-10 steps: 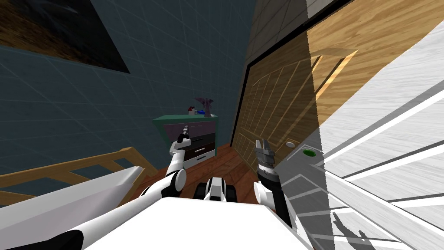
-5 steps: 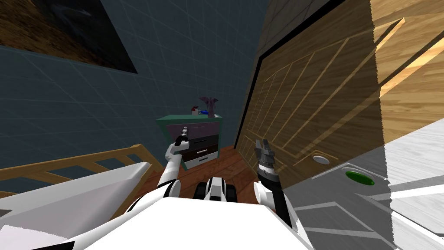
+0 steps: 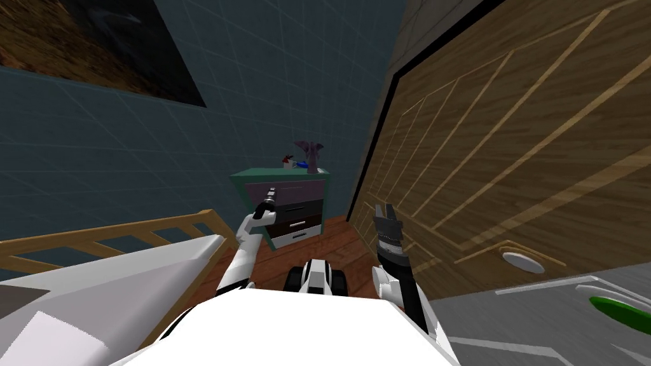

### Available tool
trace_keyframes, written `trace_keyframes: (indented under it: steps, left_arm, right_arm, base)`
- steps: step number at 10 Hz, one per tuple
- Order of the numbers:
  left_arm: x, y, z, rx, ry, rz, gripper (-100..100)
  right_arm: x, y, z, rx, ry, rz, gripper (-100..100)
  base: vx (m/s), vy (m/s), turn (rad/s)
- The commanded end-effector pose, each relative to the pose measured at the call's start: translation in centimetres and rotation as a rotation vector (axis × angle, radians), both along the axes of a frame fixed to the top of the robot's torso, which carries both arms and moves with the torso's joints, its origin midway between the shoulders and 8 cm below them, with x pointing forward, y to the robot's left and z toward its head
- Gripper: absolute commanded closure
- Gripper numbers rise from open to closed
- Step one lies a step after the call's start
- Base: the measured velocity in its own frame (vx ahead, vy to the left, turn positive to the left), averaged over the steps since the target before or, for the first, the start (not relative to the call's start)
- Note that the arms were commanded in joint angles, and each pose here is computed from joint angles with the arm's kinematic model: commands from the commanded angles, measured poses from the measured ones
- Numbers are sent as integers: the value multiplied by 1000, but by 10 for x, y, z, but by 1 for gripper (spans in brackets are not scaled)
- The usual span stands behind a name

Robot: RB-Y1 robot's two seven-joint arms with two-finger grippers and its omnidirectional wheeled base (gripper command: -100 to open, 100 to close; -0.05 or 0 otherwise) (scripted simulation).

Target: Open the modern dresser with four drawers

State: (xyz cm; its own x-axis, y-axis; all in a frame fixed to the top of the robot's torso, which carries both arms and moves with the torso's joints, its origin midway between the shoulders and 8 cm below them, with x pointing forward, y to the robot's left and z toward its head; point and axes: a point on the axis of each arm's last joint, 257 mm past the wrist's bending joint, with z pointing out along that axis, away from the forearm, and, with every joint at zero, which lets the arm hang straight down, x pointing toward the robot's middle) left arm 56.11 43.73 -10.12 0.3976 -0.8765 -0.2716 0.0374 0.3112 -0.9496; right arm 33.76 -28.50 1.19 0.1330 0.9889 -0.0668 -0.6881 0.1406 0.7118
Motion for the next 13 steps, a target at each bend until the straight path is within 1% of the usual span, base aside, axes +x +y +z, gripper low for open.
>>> trace_keyframes:
  steps: [1,2,3,4,5,6,7,8,9,10,11,12,13]
  left_arm:
    - [-11,-24,-2,8,4,-52,100]
    - [-15,-23,0,12,1,-49,100]
    - [-18,-38,-6,-6,10,-86,100]
    - [-25,-47,-9,5,16,-103,100]
    - [-28,-47,-3,11,5,-102,100]
    - [-34,-62,-12,-12,20,-140,100]
    - [-39,-73,-12,-5,21,-160,100]
    - [-43,-73,-6,0,11,-159,100]
    - [-49,-89,-15,-29,27,-199,100]
    - [-53,-100,-17,-28,32,-219,100]
    - [-59,-100,-11,-22,21,-218,100]
    - [-65,-119,-17,-55,33,-262,100]
    - [-72,-129,-18,-56,36,-281,100]
  right_arm:
    - [0,0,0,0,0,0,0]
    - [0,0,0,0,0,0,0]
    - [0,0,0,0,0,0,0]
    - [0,0,0,0,0,0,0]
    - [0,0,0,0,0,0,0]
    - [0,0,0,0,0,0,0]
    - [0,0,0,0,0,0,0]
    - [0,0,0,0,0,0,0]
    - [0,0,0,0,0,0,0]
    - [0,0,0,0,0,0,0]
    - [0,0,0,0,0,0,0]
    - [0,0,0,0,0,0,0]
    - [0,0,0,0,0,0,0]
  base:
    - [113,-20,207]
    - [72,-11,6]
    - [111,-37,337]
    - [109,-32,171]
    - [59,-7,-57]
    - [121,-29,324]
    - [116,-35,174]
    - [54,-13,-45]
    - [111,-33,327]
    - [119,-40,179]
    - [56,-19,-62]
    - [88,-27,359]
    - [119,-46,165]
